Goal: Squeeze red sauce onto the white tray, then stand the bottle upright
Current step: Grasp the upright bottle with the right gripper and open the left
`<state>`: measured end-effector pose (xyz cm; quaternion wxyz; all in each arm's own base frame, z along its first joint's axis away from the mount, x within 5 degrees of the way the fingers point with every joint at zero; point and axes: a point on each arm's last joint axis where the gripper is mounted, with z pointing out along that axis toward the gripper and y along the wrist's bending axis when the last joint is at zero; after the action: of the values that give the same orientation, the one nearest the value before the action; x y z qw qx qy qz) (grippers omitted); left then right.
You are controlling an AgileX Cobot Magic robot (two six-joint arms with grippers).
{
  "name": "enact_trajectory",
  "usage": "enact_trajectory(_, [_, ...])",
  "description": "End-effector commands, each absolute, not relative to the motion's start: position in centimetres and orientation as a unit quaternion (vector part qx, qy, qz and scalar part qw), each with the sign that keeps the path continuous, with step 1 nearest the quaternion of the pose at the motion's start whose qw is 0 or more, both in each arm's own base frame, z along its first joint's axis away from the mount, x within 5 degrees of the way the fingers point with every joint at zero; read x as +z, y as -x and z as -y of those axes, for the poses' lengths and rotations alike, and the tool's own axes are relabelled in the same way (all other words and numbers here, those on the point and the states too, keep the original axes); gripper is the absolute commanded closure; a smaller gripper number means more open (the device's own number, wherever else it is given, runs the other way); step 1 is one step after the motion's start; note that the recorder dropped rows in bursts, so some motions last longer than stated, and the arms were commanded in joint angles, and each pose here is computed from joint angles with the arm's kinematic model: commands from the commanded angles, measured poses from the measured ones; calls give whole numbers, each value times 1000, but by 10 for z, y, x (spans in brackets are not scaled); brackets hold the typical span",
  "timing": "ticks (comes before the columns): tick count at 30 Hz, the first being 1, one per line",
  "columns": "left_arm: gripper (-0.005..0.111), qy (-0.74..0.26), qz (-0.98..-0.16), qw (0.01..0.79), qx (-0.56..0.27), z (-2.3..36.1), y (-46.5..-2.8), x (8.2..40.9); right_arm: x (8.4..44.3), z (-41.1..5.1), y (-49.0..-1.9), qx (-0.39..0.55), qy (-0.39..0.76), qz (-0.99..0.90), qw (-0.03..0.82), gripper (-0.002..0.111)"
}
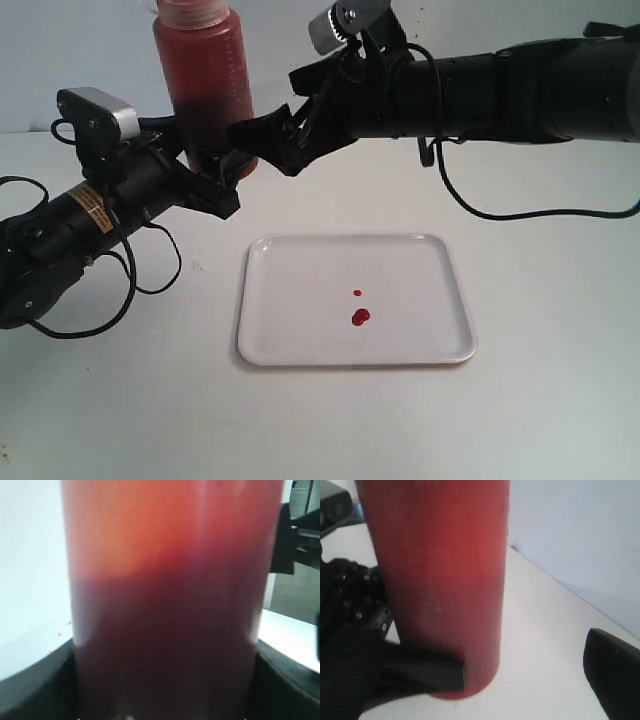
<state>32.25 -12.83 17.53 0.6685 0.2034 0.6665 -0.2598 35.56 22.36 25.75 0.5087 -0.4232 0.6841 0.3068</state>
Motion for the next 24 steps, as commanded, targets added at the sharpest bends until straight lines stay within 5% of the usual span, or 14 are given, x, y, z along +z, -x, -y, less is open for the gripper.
enact_trajectory(1, [107, -250, -635, 674, -285, 138, -325, 191, 268, -242, -360, 331, 429, -662, 518, 5])
enact_trajectory(7, [107, -258, -645, 661, -285, 140, -328, 191, 266, -261, -363, 295, 440, -663, 529, 5])
enact_trajectory(10, [107, -249, -657, 655, -277, 138, -330, 189, 268, -267, -362, 285, 439, -666, 532, 16])
enact_trajectory(12, [107, -245, -658, 657, -276, 138, -331, 189, 268, -269, -360, 287, 449, -657, 533, 36])
enact_trajectory(15, [107, -252, -656, 655, -276, 138, -330, 189, 269, -270, -358, 290, 460, -647, 535, 108])
enact_trajectory(24, [97, -232, -666, 657, -266, 135, -333, 188, 268, -269, -360, 271, 466, -645, 541, 108])
